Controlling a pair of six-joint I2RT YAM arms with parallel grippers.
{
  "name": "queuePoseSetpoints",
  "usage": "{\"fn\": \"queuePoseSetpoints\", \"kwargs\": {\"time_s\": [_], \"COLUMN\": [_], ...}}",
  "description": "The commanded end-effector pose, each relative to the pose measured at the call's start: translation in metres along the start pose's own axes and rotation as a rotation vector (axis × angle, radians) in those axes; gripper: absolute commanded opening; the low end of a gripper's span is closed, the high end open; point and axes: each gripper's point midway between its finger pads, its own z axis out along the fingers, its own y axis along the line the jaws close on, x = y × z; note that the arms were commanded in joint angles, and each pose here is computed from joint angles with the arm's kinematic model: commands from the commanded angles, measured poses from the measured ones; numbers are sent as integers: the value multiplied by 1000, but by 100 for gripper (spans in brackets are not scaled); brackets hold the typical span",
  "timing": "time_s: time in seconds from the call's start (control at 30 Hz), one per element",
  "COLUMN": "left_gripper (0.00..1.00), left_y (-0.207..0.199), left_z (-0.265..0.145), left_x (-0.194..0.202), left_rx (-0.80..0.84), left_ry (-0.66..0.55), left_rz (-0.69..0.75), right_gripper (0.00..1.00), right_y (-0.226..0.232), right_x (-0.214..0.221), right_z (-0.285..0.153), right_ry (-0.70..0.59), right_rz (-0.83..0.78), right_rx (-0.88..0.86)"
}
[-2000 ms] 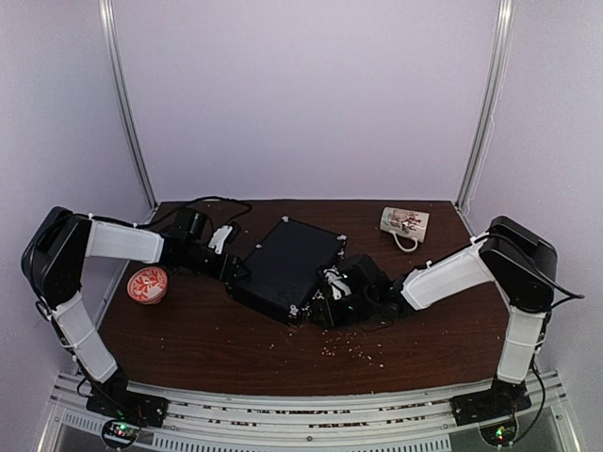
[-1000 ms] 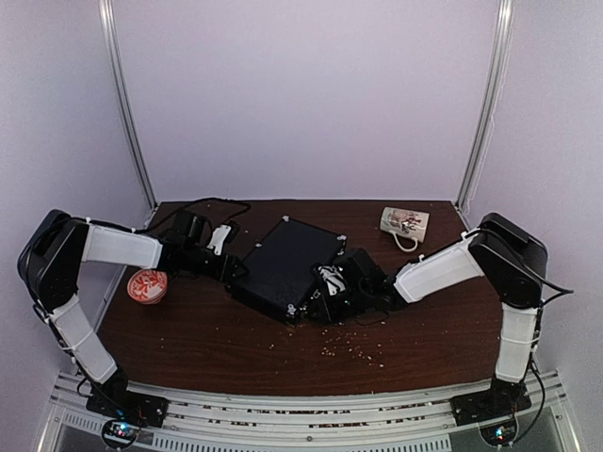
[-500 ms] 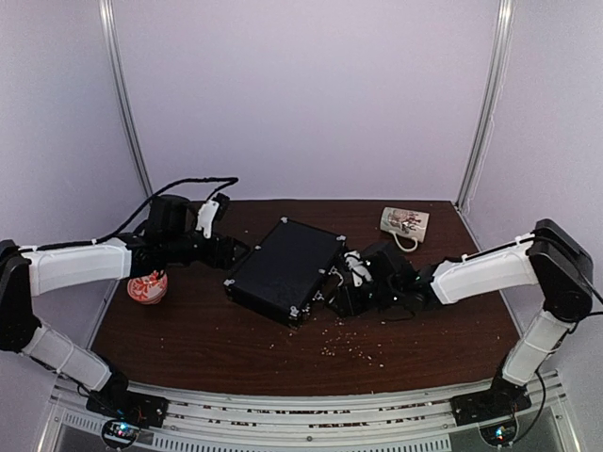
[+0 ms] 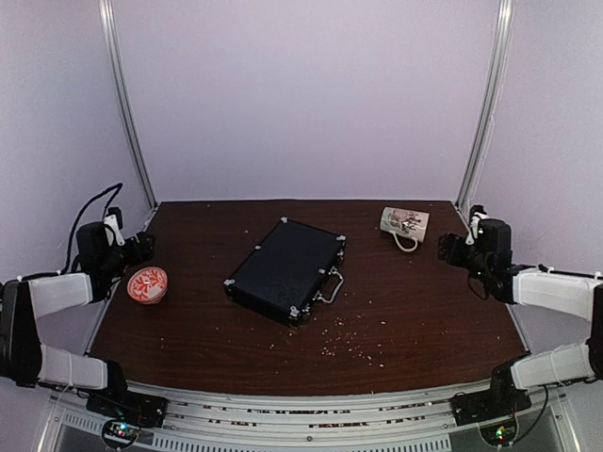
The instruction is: Pack up texas hold em set
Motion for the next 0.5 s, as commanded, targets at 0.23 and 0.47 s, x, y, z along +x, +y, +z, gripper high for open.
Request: {"fn": "queuePoseSetpoints", "kwargs": {"time_s": [0.23, 0.47], "left_gripper": [89, 89], "left_y": [45, 46], "left_z": [-65, -56], "left_x": [-26, -20], "left_rx": [-235, -224], "left_ry": [-410, -403], "left_rz": [197, 191], "right_gripper": [91, 91], "right_y": [-102, -99], "right_x": [-36, -29], "right_z": [-69, -67], "right_ry": [-474, -510], "right_rz": [44, -13], "right_rx": [358, 330]}}
